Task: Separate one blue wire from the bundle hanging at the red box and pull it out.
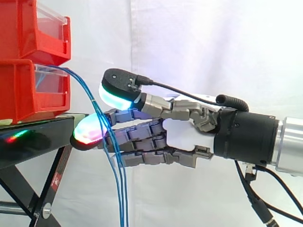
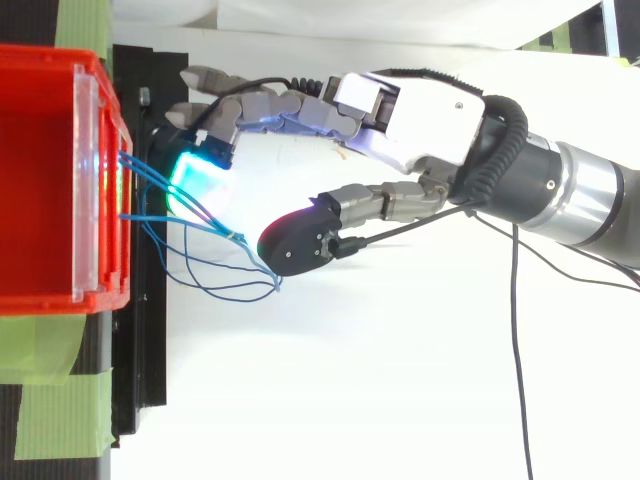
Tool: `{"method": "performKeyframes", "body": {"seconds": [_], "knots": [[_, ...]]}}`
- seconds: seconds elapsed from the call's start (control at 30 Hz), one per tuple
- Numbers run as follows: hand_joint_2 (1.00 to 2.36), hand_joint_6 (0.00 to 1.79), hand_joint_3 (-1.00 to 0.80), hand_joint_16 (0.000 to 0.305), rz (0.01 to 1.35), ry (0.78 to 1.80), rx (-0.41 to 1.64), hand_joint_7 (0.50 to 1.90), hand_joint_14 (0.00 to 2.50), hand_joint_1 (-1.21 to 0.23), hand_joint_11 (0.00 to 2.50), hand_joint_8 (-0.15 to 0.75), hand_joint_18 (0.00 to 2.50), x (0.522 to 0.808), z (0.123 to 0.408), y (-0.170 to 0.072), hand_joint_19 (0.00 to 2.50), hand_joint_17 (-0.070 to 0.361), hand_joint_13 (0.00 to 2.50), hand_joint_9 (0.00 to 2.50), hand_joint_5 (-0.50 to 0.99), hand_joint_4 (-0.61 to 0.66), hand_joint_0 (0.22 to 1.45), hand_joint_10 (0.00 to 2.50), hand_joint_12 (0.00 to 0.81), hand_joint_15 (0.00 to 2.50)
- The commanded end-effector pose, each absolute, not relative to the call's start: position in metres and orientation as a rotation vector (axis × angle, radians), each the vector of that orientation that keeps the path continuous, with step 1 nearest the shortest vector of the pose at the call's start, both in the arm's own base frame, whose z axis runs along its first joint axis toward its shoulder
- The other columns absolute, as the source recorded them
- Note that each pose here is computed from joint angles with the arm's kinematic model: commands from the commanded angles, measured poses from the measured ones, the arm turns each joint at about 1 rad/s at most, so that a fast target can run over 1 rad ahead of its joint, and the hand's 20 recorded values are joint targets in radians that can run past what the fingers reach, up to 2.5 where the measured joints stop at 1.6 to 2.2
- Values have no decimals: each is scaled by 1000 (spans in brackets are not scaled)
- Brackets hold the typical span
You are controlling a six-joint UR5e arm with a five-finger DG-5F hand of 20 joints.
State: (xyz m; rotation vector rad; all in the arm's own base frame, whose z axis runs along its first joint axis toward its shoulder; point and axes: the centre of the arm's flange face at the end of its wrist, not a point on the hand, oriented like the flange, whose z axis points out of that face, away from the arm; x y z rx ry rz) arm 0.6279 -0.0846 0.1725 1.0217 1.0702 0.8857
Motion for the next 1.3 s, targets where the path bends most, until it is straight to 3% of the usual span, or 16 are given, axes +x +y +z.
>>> {"method": "performKeyframes", "body": {"seconds": [0.0, 0.37, 0.9, 1.27], "knots": [[1000, 502, -500, 53, 888, 1070, 1017, 1137, 5, -526, 0, 259, 0, 628, 173, -84, 382, 119, 23, 0, -166, 357, 557, 0, 344, 149], [1000, 500, -497, 52, 899, 1066, 1016, 1280, 5, -544, 18, 263, 0, 630, 174, -80, 385, 118, 43, 13, -151, 322, 569, 0, 342, 160], [1003, 654, -468, 51, 954, 1055, 1018, 1103, 5, -624, 48, 262, 25, 635, 181, -81, 391, 116, 67, 39, -181, 297, 605, 0, 337, 165], [1003, 679, -458, 51, 957, 1056, 1018, 1073, 5, -656, 57, 261, 33, 636, 181, -80, 396, 115, 76, 44, -186, 293, 614, 0, 337, 162]]}}
